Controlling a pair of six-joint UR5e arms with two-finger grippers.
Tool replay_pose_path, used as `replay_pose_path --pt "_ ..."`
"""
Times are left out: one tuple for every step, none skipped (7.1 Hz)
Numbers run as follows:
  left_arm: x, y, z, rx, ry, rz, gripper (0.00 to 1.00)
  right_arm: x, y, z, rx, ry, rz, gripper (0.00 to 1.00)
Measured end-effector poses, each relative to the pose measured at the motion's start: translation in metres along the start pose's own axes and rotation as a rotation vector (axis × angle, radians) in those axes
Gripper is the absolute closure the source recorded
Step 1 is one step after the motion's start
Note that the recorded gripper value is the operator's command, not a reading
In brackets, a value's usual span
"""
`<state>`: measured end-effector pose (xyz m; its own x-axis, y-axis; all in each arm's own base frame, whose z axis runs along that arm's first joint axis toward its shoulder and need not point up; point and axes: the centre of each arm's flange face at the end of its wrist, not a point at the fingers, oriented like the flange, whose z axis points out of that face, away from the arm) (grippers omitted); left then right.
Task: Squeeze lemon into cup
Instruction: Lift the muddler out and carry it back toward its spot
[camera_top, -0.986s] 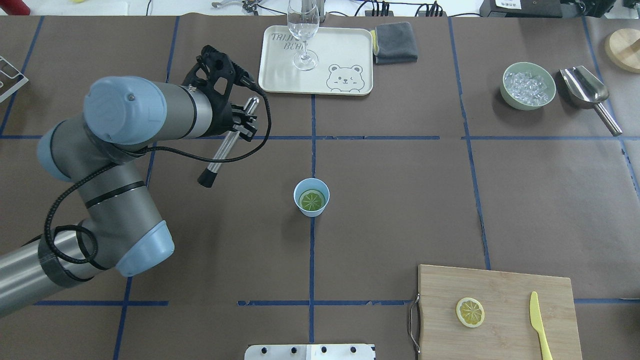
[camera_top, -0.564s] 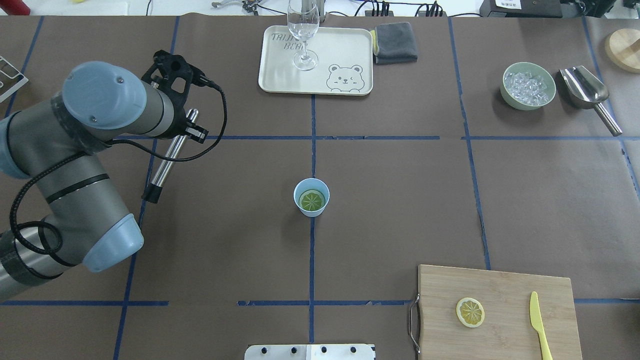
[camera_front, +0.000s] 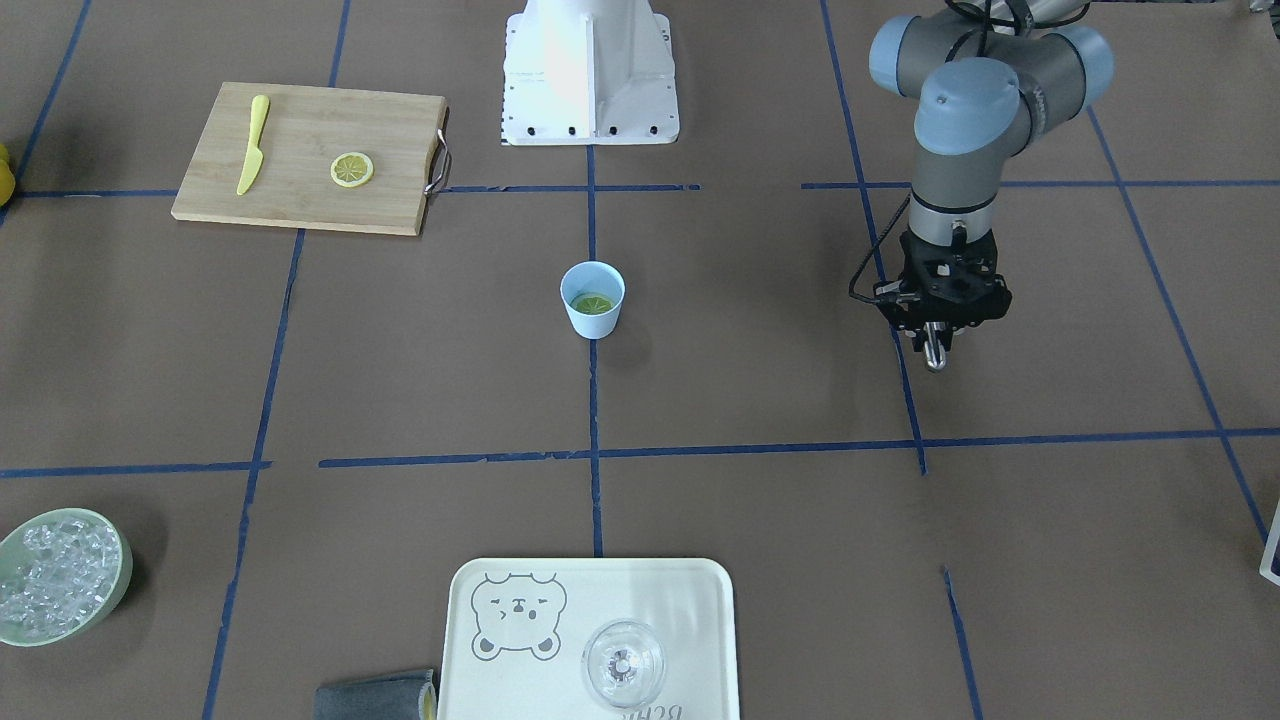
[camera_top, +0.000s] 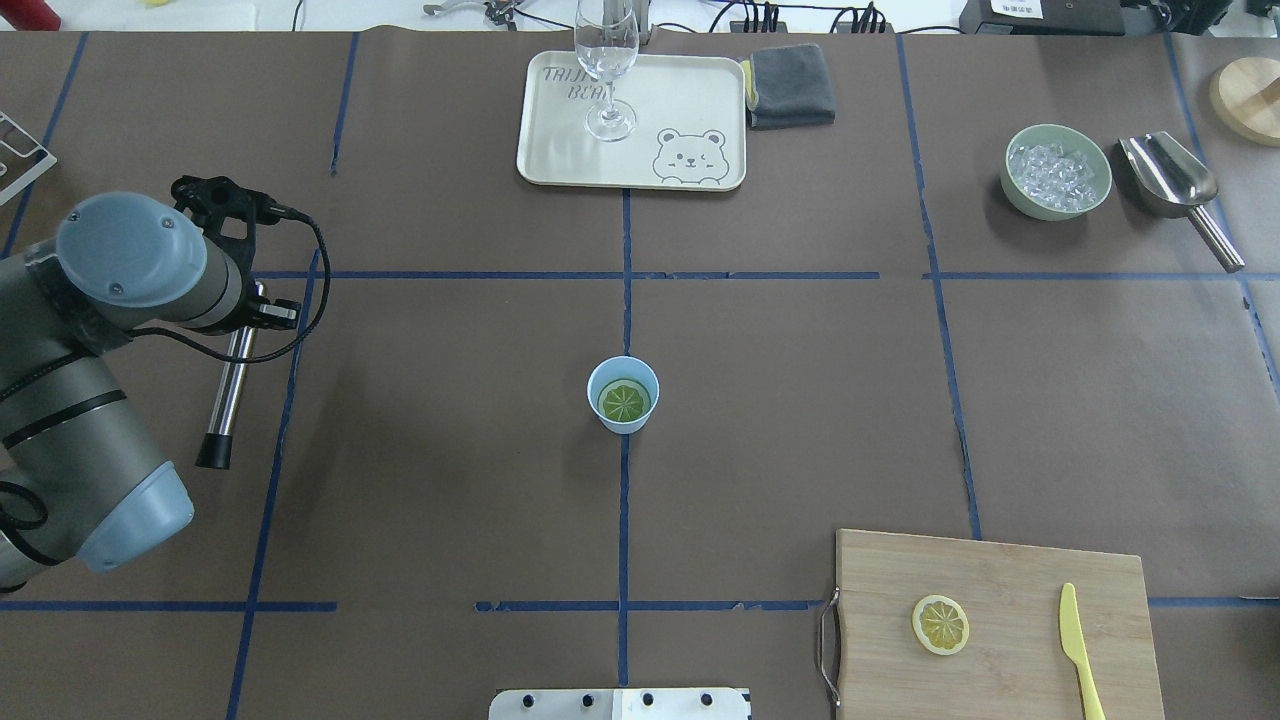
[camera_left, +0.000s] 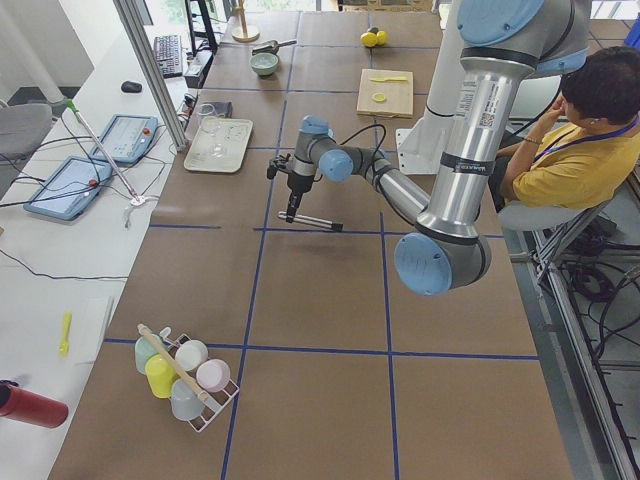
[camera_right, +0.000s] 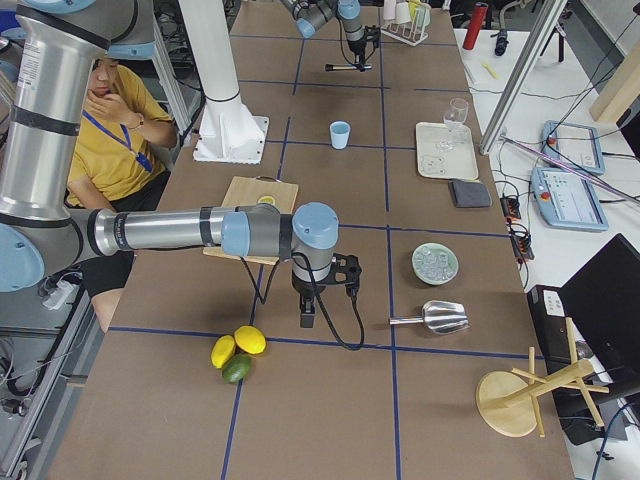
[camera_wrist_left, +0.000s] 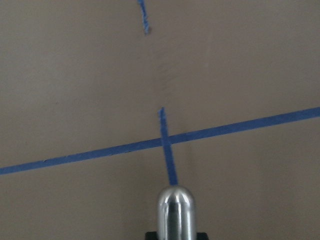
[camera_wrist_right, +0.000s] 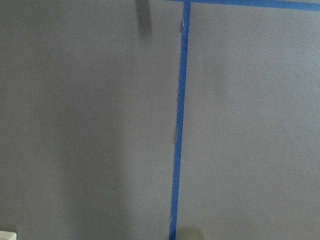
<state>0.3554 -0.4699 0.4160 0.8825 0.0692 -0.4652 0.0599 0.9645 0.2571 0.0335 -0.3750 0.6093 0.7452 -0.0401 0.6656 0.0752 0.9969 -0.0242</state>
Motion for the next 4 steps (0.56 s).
replay_pose_path --pt "-0.015 0.008 0.022 -0.024 -0.031 -0.014 1.00 0.000 0.000 0.000 0.000 0.000 -0.001 0.00" --pt "-0.024 0.013 0.043 -0.040 -0.051 -0.021 1.00 0.000 0.000 0.000 0.000 0.000 -0.001 0.00" --pt "-0.028 0.016 0.059 -0.050 -0.062 -0.023 0.39 0.000 0.000 0.000 0.000 0.000 -0.001 0.00" --pt "-0.029 0.017 0.066 -0.053 -0.065 -0.019 0.00 0.000 -0.001 0.000 0.000 0.000 -0.001 0.00"
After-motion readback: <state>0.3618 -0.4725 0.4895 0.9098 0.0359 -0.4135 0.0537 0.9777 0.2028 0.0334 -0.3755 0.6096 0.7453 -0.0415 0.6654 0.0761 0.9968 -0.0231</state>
